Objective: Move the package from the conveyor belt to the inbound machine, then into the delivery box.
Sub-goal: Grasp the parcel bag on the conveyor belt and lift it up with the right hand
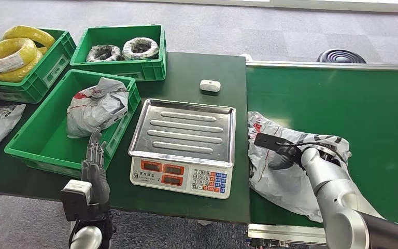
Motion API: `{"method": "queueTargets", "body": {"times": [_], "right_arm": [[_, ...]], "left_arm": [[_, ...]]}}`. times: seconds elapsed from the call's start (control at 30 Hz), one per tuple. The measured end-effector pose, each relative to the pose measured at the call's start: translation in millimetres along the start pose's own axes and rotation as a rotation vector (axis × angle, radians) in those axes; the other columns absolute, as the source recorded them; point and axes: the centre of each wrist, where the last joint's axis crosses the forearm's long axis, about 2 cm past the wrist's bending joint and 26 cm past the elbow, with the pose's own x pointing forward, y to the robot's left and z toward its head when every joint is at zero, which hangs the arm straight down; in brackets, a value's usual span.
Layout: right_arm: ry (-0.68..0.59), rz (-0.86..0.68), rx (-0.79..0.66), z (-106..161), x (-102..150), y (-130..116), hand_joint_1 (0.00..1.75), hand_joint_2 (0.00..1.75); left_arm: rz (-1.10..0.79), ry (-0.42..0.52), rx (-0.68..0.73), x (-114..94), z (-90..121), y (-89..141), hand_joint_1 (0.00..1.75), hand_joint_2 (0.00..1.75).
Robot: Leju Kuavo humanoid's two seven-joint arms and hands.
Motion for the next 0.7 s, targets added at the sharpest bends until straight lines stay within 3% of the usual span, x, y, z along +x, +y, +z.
{"method": "queueTargets", "body": {"times": [0.5,0.7], "right_arm": [[-0.050,-0.012,-0.061,0.3,0.9,-2.4,1.75,1.75],[-0.116,-0.022,-0.300,7.0,7.5,-23.2,1.75,1.75]], "left_arm": [[-0.025,0.003,0.017,-0.6,12.4,7.7,0.00,0.00],[-0.043,0.000,0.058,6.3,22.2,11.8,0.00,0.00]]}}
